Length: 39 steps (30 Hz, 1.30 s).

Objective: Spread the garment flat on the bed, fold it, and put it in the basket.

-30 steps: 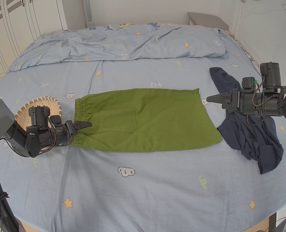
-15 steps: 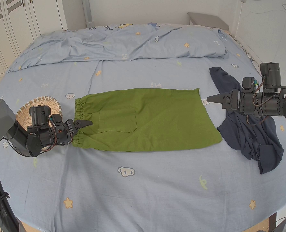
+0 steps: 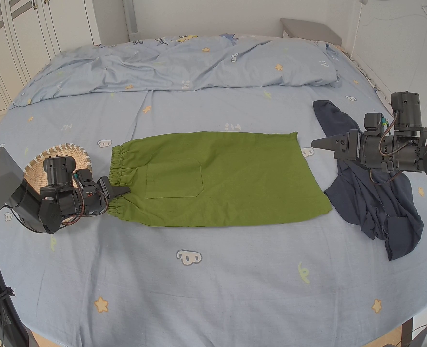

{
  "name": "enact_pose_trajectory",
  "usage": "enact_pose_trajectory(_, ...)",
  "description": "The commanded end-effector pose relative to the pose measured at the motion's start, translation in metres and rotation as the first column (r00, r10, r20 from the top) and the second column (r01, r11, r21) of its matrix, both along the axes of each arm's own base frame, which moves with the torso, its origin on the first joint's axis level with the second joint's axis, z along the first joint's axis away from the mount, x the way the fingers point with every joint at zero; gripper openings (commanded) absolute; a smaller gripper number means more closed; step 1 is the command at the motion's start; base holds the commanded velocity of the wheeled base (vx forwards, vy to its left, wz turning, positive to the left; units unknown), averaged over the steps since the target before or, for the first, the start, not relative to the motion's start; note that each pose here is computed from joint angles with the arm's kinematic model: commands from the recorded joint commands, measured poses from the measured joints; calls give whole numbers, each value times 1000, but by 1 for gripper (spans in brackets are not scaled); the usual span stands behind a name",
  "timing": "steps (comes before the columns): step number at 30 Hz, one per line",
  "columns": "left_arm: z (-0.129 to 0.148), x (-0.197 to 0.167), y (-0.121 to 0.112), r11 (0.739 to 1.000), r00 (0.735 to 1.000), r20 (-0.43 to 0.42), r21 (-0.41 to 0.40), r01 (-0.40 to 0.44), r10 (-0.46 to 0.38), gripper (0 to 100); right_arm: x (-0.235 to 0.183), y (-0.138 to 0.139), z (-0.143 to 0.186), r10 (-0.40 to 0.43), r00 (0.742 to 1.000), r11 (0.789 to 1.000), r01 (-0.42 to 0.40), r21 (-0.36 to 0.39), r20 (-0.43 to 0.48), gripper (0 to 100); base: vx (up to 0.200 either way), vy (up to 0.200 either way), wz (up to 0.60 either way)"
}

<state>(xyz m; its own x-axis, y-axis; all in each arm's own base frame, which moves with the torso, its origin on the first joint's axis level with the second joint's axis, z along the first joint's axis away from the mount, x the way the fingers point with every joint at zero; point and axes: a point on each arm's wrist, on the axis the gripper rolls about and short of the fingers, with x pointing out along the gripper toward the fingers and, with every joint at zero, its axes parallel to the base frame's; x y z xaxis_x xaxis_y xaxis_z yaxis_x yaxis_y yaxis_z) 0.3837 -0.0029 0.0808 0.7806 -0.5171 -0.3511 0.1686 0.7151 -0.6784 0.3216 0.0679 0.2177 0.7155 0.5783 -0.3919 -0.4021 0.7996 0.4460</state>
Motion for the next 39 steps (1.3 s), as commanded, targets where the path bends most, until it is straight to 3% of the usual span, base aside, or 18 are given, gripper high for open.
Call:
enact_pose_trajectory(1,4,0,0,1000,1000,11,0,2,-2,0,5,-4,-4,-14,1000,1000,14,0,-10,100,0,0,0)
enact_pose_trajectory(6,11,-4,0,1000,1000,14,-3,6,-6,0,43,-20,-37,-76,992,997,74,-21,-105,100,0,0,0)
enact_pose_trajectory(12,21,-8,1,1000,1000,21,-3,4,-4,0,69,-26,-80,-68,982,995,54,-85,-178,100,0,0,0)
enact_pose_trajectory(23,24,-11,1,1000,1000,19,-3,4,-4,0,97,-27,-94,-39,983,994,19,-111,-179,100,0,0,0)
enact_pose_trajectory(39,25,-12,0,1000,1000,24,-1,8,-8,0,115,-28,-107,2,983,997,-16,-77,-184,100,0,0,0)
